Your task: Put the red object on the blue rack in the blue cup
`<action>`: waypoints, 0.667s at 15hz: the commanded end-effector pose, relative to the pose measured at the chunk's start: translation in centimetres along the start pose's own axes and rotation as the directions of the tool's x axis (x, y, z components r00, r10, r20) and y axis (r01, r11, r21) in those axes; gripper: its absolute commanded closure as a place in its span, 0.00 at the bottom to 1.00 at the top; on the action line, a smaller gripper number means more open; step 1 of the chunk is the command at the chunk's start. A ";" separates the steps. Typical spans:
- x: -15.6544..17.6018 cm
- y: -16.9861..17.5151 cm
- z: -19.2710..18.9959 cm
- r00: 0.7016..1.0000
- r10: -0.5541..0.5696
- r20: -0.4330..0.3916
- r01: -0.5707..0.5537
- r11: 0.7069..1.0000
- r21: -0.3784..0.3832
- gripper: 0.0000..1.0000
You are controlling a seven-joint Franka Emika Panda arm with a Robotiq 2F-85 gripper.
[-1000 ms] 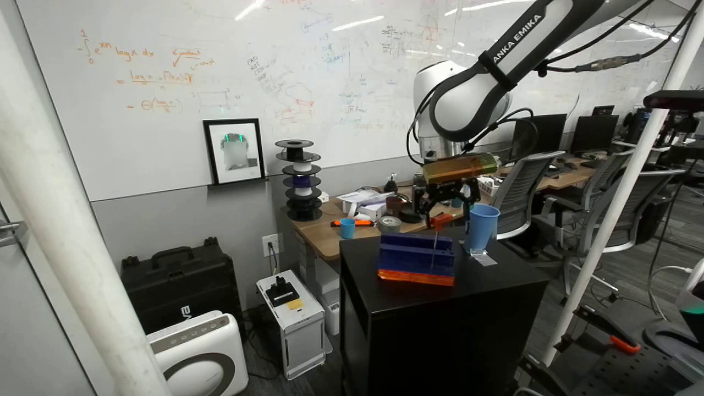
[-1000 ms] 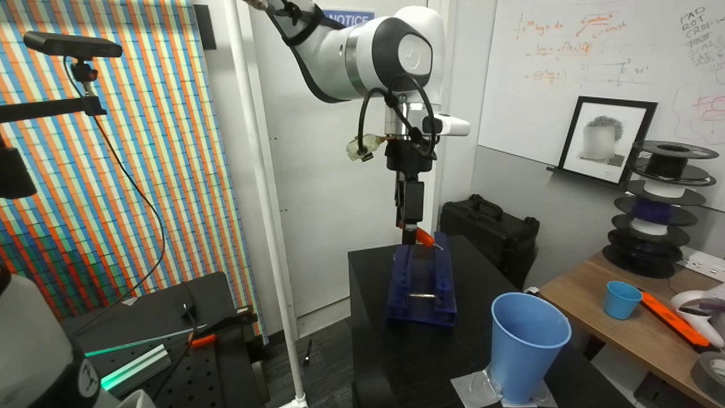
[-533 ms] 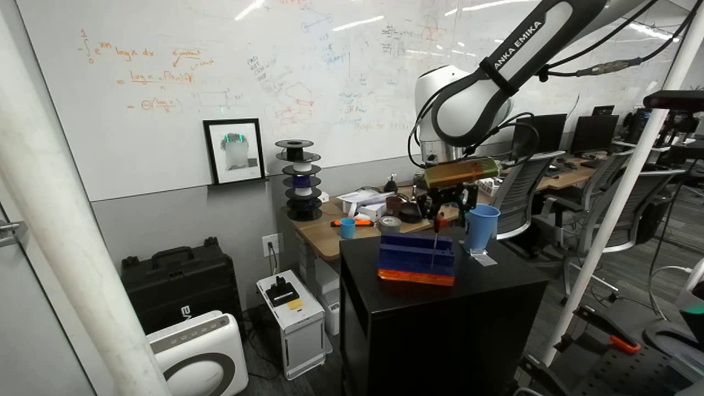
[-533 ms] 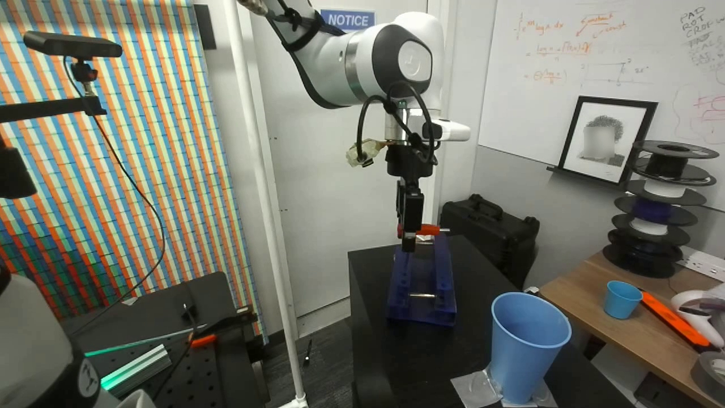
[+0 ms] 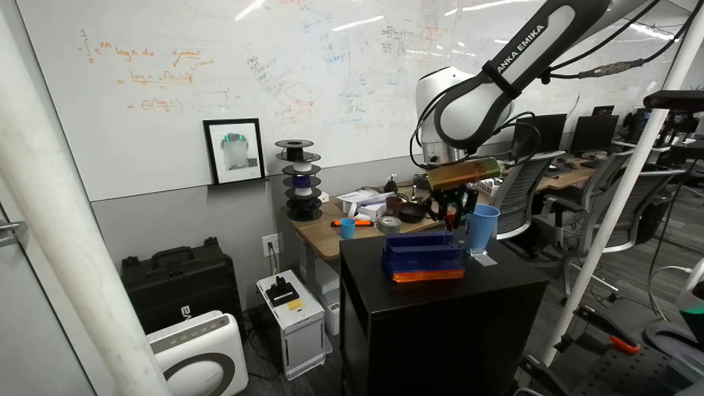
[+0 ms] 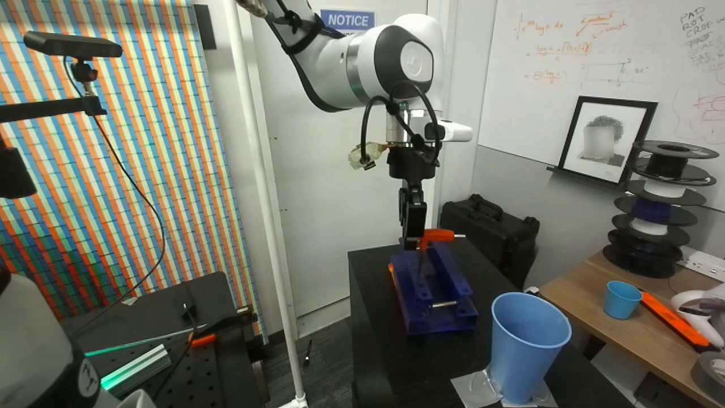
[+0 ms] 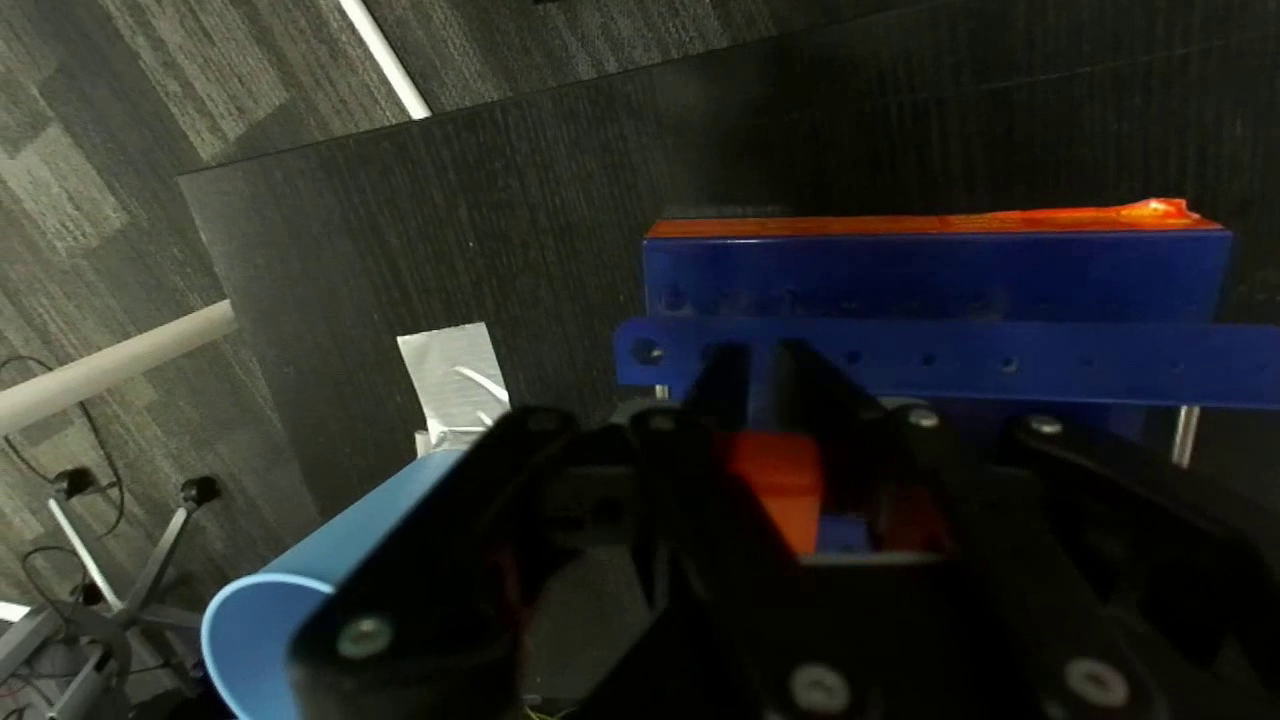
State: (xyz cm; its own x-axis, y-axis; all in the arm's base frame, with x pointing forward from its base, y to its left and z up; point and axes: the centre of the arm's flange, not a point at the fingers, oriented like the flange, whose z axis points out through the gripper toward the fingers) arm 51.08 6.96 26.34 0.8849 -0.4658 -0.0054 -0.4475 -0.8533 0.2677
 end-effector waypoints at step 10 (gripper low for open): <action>-0.3 -0.4 -0.8 0.992 -0.120 -0.040 0.121 0.993 0.007 0.50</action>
State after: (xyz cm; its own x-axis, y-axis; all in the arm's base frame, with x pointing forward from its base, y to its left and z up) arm 51.03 7.46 26.34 0.9222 -0.3863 -0.0158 -0.3673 -0.8881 0.2765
